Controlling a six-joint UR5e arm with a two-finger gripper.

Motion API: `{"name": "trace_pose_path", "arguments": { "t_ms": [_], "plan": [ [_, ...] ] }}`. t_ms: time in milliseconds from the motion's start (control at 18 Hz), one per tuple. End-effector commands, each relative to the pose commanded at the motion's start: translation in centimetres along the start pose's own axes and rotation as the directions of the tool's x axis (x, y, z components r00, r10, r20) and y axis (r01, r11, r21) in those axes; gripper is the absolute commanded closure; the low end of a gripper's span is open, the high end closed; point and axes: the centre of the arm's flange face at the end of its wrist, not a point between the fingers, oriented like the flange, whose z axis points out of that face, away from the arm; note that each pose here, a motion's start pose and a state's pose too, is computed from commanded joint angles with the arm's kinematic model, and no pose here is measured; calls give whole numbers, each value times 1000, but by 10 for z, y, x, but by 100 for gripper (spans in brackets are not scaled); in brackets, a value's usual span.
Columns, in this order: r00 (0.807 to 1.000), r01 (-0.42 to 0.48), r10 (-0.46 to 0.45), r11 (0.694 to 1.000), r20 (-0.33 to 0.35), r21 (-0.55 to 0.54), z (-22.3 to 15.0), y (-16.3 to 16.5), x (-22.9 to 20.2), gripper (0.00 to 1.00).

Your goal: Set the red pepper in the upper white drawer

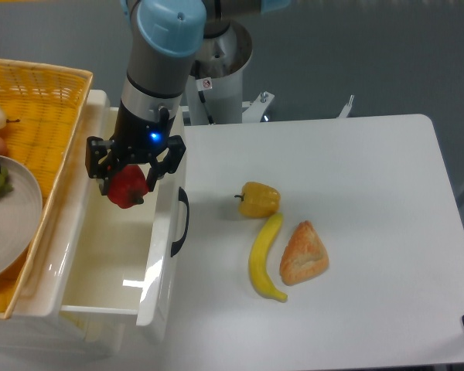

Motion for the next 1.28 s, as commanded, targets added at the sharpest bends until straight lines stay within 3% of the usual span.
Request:
{"name": "trace_pose_path", "arguments": {
  "t_ms": [1000, 1278],
  "plan": [
    [1000, 0, 0, 1000, -5, 11, -4, -2, -1, 32],
    [1000, -6, 6, 1000, 4, 27, -12, 2, 1, 35]
  ]
}}
